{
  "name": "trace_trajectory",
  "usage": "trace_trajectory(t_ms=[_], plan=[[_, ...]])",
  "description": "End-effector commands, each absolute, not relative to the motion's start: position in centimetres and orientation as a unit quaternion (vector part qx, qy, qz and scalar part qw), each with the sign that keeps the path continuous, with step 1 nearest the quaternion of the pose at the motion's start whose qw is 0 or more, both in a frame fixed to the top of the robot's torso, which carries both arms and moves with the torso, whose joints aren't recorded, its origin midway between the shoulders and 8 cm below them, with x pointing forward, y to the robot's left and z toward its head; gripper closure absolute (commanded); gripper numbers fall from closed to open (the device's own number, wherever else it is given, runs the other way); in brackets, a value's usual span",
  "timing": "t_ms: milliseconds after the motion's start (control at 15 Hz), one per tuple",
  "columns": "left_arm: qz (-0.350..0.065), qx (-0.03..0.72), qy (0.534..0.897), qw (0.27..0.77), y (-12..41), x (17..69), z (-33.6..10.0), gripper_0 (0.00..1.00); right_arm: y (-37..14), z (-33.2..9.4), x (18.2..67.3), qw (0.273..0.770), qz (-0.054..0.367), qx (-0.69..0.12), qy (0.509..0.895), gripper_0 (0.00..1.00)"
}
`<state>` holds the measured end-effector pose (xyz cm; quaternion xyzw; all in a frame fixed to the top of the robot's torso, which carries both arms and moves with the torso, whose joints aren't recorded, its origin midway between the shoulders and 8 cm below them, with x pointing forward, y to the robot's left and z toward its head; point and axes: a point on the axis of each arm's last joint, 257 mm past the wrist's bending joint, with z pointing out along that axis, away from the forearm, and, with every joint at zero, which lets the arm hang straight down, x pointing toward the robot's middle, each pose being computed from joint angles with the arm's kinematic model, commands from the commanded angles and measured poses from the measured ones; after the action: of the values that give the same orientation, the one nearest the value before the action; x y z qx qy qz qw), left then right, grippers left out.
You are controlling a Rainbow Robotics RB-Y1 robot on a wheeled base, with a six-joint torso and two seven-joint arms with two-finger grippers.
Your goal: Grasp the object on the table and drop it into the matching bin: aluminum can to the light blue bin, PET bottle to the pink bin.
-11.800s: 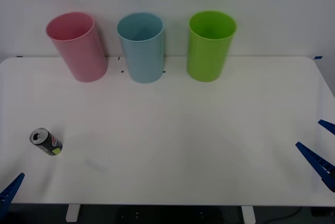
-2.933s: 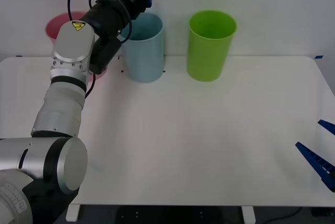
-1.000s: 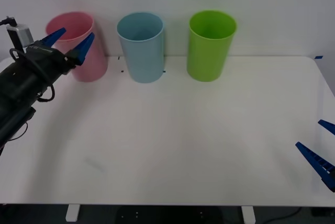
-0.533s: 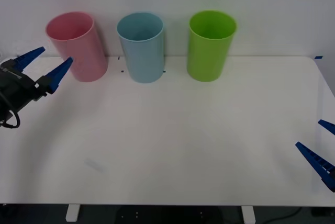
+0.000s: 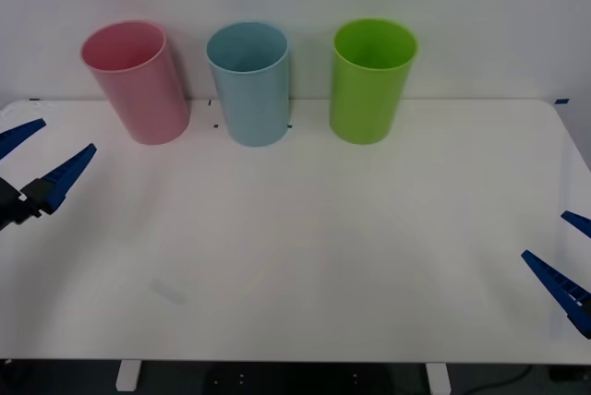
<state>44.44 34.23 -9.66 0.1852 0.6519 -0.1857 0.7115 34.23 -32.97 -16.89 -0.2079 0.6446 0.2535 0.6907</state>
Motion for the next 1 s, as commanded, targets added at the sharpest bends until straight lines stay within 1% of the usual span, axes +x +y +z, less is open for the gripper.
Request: trace_trajectory(t_ms=[67,200,333,600,867,1000], plan=[[-0.174,0.19,0.658,0.707,35.1,42.7,-10.3,0.0,-33.0,-16.9,34.2,0.691,0.253,-0.208,0.645,0.0],[-0.16,0.194,0.669,0.699,36.0,41.2,-11.3,0.0,-33.0,-16.9,34.2,0.691,0.253,-0.208,0.645,0.0],[-0.155,0.196,0.676,0.693,36.5,39.9,-12.1,0.0,-33.0,-16.9,34.2,0.691,0.253,-0.208,0.645,0.0],[-0.158,0.18,0.688,0.685,37.4,38.2,-13.5,0.0,-33.0,-16.9,34.2,0.691,0.253,-0.208,0.645,0.0],[-0.166,0.17,0.691,0.683,37.6,37.5,-14.0,0.0,-33.0,-16.9,34.2,0.691,0.253,-0.208,0.645,0.0],[-0.163,0.168,0.693,0.682,37.8,37.4,-14.2,0.0,-33.0,-16.9,34.2,0.691,0.253,-0.208,0.645,0.0]])
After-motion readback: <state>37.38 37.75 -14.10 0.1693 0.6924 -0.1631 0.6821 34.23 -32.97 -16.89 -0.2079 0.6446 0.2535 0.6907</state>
